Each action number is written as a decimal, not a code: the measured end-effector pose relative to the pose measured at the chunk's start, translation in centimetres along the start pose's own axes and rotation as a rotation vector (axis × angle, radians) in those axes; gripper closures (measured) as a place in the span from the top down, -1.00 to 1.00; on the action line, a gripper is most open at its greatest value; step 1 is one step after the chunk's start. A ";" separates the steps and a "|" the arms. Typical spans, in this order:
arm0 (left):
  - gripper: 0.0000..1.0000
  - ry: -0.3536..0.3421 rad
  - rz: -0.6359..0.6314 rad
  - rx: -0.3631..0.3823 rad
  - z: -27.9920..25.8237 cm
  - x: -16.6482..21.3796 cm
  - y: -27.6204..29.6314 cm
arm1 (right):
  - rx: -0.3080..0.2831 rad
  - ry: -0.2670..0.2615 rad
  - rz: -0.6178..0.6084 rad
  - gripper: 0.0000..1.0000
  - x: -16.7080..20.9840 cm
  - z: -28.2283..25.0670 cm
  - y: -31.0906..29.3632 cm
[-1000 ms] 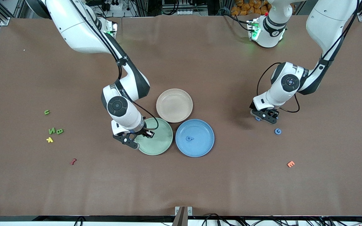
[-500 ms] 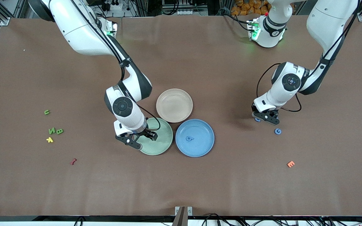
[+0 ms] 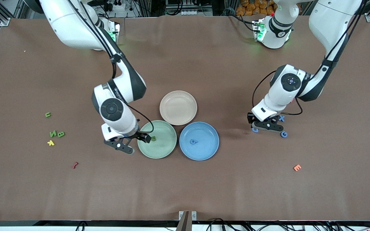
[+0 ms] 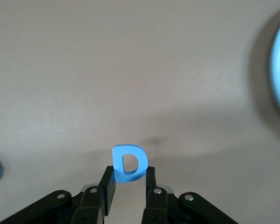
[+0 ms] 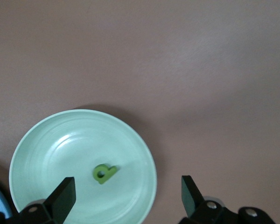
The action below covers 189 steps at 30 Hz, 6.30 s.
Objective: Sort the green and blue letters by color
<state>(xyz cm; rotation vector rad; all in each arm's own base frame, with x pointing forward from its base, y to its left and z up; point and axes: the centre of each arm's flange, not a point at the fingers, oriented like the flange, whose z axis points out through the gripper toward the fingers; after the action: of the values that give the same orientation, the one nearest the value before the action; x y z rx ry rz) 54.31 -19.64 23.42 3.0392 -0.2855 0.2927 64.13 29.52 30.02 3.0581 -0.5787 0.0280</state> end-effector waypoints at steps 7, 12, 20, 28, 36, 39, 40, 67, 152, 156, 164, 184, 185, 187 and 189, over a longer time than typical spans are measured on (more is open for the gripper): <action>-0.39 0.032 -0.126 -0.043 -0.6 1.5 6.1 | -0.016 -0.002 -0.076 1.00 2.1 -3.4 4.5; -0.39 0.033 -0.188 -0.079 -0.2 1.8 10.9 | -0.026 -0.010 -0.152 1.00 3.8 -4.5 9.6; -0.39 0.028 -0.231 -0.121 0.5 2.1 16.0 | -0.044 -0.019 -0.249 1.00 6.0 -5.6 17.1; -0.39 0.022 -0.272 -0.151 1.9 2.7 19.5 | -0.053 -0.044 -0.329 1.00 7.1 -5.0 22.4; -0.32 0.047 -0.289 -0.120 3.7 3.5 21.0 | -0.040 -0.021 -0.453 1.00 9.3 -3.4 30.2; -0.08 0.056 -0.290 -0.117 3.7 3.9 21.0 | -0.036 -0.008 -0.528 1.00 9.9 -1.9 33.7; 0.01 0.058 -0.291 -0.117 3.7 4.0 20.9 | -0.035 -0.004 -0.551 1.00 10.0 -1.5 34.6; 1.00 -0.091 -0.141 0.094 2.6 4.5 5.6 | -0.025 0.033 -0.878 0.93 9.7 7.5 38.3; -0.43 -0.045 0.154 0.096 3.1 -9.1 -16.0 | -0.003 0.021 -0.995 0.32 9.5 13.7 40.4; -0.44 -0.039 0.141 0.088 3.1 -8.8 -15.2 | -0.003 0.021 -0.994 0.30 9.5 13.7 40.4; -0.44 0.010 0.069 0.064 2.3 -6.8 -12.3 | -0.002 0.019 -0.994 0.25 9.5 13.8 40.4; -0.44 0.088 -0.235 -0.053 -0.8 -2.0 7.3 | 0.000 0.020 -1.007 -0.28 9.5 13.8 40.4; -0.44 0.082 -0.247 -0.050 -0.8 -1.8 8.5 | 0.000 0.021 -1.007 -0.30 9.6 13.8 40.5; -0.44 0.071 -0.272 -0.043 -0.9 -1.2 11.0 | 0.000 0.022 -1.006 -0.30 9.6 13.8 40.5; -0.44 0.064 -0.293 -0.040 -1.0 -0.7 13.1 | 0.000 0.022 -1.005 -0.30 9.6 13.8 40.6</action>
<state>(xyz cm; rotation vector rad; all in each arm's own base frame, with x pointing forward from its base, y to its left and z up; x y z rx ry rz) 50.96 -32.23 25.02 2.9694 0.1556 0.3554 58.41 -12.18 17.51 2.9498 0.9632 0.0345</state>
